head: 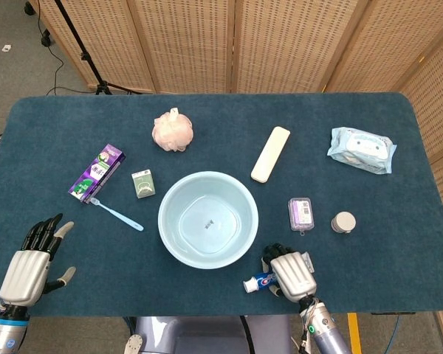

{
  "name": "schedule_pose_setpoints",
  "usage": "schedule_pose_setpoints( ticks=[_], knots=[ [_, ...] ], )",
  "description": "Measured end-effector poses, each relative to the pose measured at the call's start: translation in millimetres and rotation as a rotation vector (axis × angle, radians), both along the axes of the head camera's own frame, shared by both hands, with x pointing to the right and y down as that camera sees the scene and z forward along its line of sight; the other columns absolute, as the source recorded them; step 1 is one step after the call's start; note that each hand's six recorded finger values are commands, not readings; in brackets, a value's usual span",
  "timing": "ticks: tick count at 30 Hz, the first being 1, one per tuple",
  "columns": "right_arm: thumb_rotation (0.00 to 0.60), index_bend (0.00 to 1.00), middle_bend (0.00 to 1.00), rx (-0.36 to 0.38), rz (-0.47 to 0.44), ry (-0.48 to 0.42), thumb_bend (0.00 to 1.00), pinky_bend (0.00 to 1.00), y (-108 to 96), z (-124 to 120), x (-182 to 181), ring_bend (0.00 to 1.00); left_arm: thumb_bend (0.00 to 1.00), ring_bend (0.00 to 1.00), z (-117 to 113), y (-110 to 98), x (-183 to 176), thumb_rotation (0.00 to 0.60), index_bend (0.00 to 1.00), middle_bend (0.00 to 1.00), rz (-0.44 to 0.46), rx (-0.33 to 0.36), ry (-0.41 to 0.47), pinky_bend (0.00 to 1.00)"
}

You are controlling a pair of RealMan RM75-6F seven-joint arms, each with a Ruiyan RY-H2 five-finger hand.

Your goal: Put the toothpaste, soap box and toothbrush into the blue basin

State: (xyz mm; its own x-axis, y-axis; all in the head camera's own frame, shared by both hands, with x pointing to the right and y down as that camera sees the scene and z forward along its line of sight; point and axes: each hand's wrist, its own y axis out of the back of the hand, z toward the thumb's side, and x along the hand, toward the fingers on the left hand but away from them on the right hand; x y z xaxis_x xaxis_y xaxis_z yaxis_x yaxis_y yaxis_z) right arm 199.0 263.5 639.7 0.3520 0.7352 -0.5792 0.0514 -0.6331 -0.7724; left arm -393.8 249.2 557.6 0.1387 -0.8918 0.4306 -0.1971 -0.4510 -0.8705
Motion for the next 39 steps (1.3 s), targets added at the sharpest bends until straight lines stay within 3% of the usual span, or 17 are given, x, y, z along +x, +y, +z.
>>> schedule_pose_setpoints(
  ticks=[19,39],
  knots=[
    [0.6,0.66,0.42,0.056,0.009,0.02,0.25,0.48,-6.4,-4.7,4.8,0.36,0.24,0.0,-0.1,0.2,0.2,0.6,0.0,0.0,0.001,-0.001,0.001,0.08],
    [0.6,0.68,0.44,0.178,0.057,0.042,0.26,0.48,-43.3,-34.7,19.8,0.37,0.24,0.0,0.0,0.7,0.7,0.6,0.0,0.0,0.002,-0.001,-0.001,0.08]
  ],
)
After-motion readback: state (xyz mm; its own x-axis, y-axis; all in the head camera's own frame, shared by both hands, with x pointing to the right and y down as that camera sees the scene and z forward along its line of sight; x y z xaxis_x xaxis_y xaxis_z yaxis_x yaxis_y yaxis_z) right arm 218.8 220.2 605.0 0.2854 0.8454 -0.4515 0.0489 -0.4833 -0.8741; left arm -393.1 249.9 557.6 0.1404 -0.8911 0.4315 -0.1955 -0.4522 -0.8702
